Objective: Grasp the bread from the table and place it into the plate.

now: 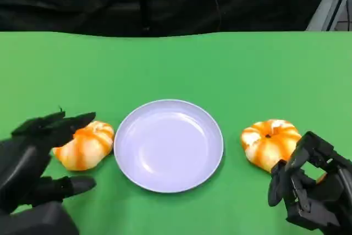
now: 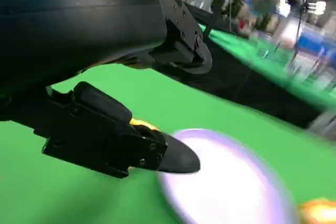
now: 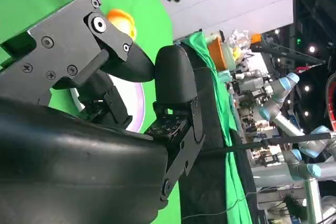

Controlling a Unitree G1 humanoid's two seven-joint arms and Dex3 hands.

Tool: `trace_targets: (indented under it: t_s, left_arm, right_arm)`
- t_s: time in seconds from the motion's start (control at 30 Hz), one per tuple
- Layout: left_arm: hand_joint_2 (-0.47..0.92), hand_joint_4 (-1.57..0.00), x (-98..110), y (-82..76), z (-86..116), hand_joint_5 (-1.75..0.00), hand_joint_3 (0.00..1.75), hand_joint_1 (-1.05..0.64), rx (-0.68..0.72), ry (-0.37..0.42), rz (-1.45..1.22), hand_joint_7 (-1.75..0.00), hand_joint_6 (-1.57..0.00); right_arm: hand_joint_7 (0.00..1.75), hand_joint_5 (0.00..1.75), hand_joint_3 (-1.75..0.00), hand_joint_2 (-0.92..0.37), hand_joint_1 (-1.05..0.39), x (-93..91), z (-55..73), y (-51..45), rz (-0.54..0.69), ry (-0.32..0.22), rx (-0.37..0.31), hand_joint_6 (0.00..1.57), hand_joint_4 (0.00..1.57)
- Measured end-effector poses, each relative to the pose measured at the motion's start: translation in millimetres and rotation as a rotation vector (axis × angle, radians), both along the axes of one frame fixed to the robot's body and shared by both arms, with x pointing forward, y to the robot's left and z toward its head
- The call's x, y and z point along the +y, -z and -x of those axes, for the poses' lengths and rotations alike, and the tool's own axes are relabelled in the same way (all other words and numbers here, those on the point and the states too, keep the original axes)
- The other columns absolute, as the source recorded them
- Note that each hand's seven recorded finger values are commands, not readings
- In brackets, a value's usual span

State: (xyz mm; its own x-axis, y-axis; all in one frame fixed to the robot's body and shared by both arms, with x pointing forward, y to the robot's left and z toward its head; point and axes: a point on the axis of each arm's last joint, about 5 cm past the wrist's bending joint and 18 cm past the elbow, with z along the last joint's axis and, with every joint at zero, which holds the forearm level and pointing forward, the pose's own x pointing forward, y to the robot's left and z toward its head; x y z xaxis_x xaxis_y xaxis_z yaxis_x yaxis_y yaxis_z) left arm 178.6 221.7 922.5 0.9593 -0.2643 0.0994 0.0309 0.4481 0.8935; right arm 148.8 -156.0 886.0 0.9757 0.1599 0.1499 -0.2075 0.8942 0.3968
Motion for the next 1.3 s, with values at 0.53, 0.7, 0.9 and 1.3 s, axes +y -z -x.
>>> trace_targets:
  t_s: [0.53, 0.7, 0.9, 1.3]
  left_arm:
    - [0.92, -0.41, -11, 16.0, -64, -0.02, 0.01, -0.75, 0.247, 0.068, -0.35, 0.0, -0.47]
    - [0.92, -0.4, -10, 27.3, -73, -0.01, 0.04, -0.76, 0.282, 0.061, -0.37, 0.0, -0.46]
    - [0.92, -0.39, -10, 35.5, -84, 0.0, 0.05, -0.77, 0.29, 0.052, -0.391, 0.0, -0.46]
    - [0.92, -0.61, -24, 60.6, -91, -0.04, 0.02, -0.43, 0.257, -0.018, -0.359, -0.04, -0.65]
  right_arm:
    - [1.63, 1.75, -1.33, -0.42, -0.15, 1.3, -2.1, 0.0, 0.007, 0.005, -0.006, 0.71, 0.89]
    - [1.63, 1.75, -1.32, -0.43, -0.16, 1.3, -2.4, 0.3, 0.009, 0.007, -0.01, 0.71, 0.9]
    - [1.62, 1.75, -1.31, -0.44, -0.16, 1.2, -2.7, 1.8, 0.008, 0.008, -0.005, 0.71, 0.9]
    - [1.63, 1.75, -1.31, -0.43, -0.17, 0.9, -2.8, 3.8, 0.007, 0.004, -0.009, 0.72, 0.9]
